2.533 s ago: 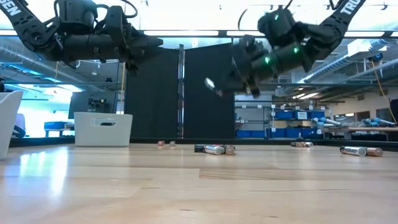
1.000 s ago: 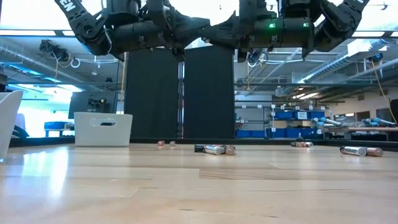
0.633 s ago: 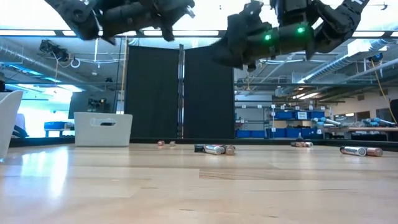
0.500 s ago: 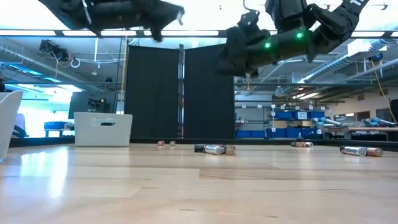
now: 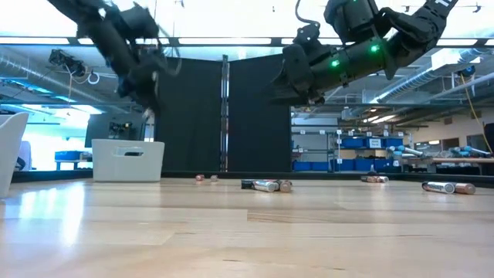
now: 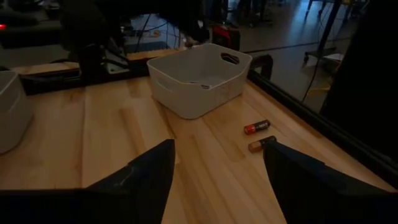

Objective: Sort batteries
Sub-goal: Put the silver battery into the top left gray bin

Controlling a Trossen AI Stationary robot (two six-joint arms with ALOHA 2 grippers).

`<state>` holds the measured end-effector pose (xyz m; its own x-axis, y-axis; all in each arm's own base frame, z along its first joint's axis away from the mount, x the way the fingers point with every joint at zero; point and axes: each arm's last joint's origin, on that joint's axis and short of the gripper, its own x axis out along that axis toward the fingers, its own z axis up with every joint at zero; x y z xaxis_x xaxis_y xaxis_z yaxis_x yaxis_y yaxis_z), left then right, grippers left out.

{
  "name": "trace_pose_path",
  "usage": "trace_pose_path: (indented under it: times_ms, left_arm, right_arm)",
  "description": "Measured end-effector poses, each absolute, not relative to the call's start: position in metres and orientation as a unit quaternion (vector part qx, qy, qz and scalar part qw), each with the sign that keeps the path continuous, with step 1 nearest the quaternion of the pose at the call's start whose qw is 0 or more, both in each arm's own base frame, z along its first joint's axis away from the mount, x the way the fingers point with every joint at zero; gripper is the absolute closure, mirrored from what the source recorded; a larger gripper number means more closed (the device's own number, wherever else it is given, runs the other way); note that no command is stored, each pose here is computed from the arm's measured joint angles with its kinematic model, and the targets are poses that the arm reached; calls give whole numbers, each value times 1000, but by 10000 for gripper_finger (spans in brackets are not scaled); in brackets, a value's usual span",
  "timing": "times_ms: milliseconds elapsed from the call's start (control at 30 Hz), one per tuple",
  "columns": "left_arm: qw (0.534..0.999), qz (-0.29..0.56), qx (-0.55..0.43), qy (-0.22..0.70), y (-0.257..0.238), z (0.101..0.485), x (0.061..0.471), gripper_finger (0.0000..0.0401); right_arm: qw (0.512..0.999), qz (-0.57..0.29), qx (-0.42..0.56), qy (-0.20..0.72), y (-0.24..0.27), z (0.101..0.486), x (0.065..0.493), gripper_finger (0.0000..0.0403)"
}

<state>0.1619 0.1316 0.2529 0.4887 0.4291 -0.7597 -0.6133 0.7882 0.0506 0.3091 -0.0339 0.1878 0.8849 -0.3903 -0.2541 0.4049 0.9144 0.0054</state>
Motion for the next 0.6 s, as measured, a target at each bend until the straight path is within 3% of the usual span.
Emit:
trace_pose_path:
  times_ms: [267, 600]
  left_arm:
    - [789, 318, -153, 503, 174, 204, 164, 347]
    - [729, 322, -178, 577, 191, 162, 167, 347]
  right_arm:
    - [971, -203, 25, 126, -34, 188, 309, 150]
    - [970, -208, 12, 129, -39, 188, 309, 155]
